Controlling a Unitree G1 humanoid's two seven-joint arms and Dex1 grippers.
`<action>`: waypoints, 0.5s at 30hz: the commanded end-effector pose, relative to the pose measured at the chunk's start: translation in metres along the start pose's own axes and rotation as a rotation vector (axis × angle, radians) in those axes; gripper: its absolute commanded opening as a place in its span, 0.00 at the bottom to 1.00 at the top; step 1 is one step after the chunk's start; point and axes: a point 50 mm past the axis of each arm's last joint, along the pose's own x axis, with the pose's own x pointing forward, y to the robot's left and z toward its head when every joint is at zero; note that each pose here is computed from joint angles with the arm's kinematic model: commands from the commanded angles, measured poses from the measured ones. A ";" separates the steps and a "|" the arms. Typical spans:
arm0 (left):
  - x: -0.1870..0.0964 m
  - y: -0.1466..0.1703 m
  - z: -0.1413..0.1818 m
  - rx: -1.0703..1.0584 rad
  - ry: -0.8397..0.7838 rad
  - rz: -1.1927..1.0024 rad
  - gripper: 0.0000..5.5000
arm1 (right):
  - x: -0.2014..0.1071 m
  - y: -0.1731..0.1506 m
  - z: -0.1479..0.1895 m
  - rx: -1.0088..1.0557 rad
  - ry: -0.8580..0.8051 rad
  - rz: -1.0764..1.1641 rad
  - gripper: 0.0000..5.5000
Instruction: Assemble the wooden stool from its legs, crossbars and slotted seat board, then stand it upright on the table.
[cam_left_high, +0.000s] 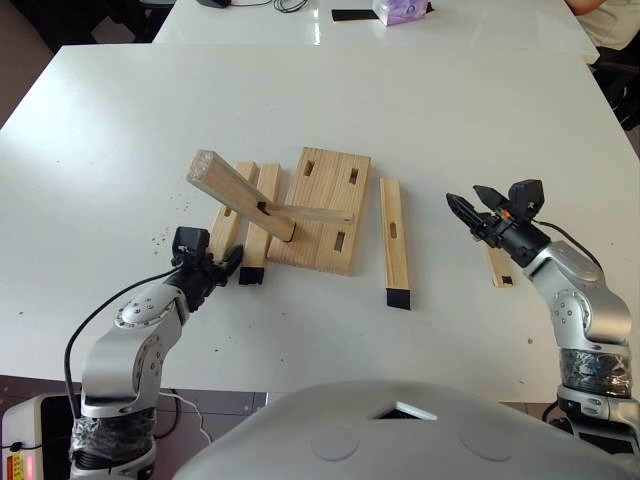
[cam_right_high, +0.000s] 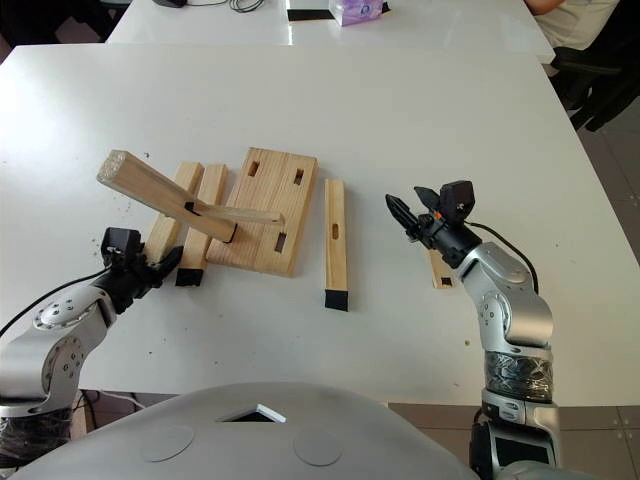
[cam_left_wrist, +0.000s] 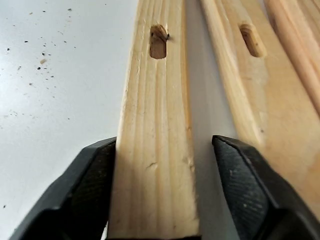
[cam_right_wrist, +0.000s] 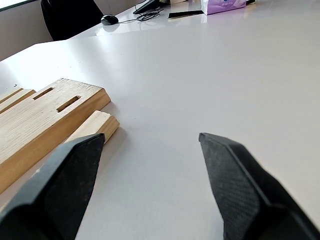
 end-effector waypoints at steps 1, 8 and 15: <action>0.001 0.006 -0.019 -0.001 0.137 0.048 0.46 | 0.001 -0.002 0.005 -0.016 -0.020 -0.016 0.63; 0.019 0.000 -0.013 -0.037 0.095 0.059 0.37 | 0.005 -0.021 0.016 -0.055 -0.075 -0.132 0.63; 0.055 0.041 0.061 -0.192 -0.229 0.271 0.37 | 0.031 -0.047 0.041 -0.145 -0.097 -0.353 0.63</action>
